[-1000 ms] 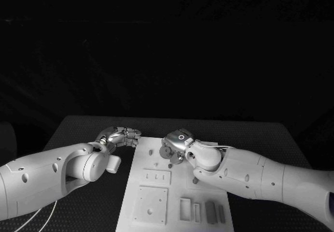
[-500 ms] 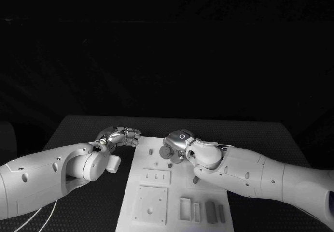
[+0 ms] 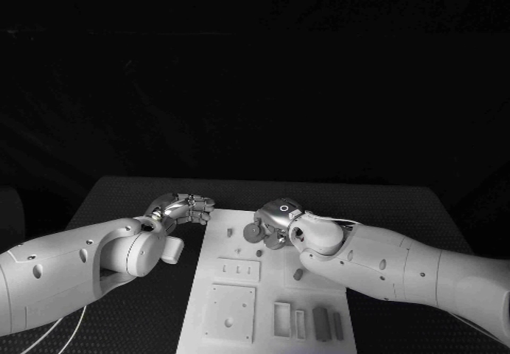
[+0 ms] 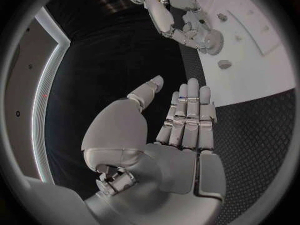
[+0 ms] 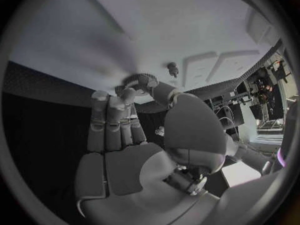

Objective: Assemble the parts on the task board

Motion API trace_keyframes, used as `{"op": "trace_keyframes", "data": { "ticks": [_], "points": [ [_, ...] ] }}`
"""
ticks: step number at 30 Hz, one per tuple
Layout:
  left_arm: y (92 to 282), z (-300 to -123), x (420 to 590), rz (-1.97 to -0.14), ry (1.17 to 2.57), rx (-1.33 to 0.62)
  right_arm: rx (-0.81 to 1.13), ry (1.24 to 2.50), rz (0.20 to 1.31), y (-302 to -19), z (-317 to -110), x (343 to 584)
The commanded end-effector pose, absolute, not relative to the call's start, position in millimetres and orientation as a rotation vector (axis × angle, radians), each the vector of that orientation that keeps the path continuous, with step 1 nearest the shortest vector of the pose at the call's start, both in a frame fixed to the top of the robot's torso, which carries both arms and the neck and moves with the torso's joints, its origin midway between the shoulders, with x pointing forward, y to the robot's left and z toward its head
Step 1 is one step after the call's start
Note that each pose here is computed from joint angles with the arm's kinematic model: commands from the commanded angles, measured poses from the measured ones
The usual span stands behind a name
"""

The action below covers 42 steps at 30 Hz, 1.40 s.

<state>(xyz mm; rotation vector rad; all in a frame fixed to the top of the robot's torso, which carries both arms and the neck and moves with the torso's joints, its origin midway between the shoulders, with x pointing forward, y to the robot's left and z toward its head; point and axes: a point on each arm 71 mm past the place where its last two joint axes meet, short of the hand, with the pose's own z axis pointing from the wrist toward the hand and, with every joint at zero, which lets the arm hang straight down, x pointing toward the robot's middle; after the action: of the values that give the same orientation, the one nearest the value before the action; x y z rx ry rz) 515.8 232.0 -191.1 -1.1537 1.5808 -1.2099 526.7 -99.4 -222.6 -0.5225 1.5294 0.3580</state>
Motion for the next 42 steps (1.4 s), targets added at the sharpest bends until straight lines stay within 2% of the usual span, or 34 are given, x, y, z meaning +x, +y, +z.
{"op": "trace_keyframes", "data": {
  "ticks": [1, 4, 9, 14, 18, 20, 24, 34, 42],
  "points": [
    [230.5, -189.9, 515.6, -1.227, 1.584, -1.149, -0.512, 1.606, 0.357, -106.0, -231.1, 526.3],
    [231.0, -190.0, 515.6, -1.226, 1.584, -1.149, -0.508, 1.607, 0.359, -110.8, -230.9, 525.9],
    [234.0, -189.9, 515.3, -1.221, 1.581, -1.152, -0.469, 1.537, 0.392, -122.2, -223.1, 523.4],
    [236.7, -189.7, 515.7, -1.219, 1.576, -1.153, -0.347, 1.399, 0.547, -137.6, -203.3, 520.1],
    [240.0, -189.0, 518.8, -1.223, 1.567, -1.130, -0.292, 1.392, 0.634, -148.9, -186.1, 519.3],
    [243.2, -188.9, 521.1, -1.215, 1.559, -1.122, -0.241, 1.424, 0.677, -158.2, -176.4, 520.9],
    [249.6, -189.4, 525.6, -1.204, 1.549, -1.121, -0.230, 1.495, 0.744, -175.3, -170.6, 521.6],
    [254.7, -191.1, 534.7, -1.196, 1.541, -1.119, -0.186, 1.601, 0.741, -227.6, -170.2, 521.5],
    [253.7, -194.1, 536.5, -1.198, 1.545, -1.123, -0.134, 1.638, 0.680, -261.6, -180.0, 526.3]
  ]
}}
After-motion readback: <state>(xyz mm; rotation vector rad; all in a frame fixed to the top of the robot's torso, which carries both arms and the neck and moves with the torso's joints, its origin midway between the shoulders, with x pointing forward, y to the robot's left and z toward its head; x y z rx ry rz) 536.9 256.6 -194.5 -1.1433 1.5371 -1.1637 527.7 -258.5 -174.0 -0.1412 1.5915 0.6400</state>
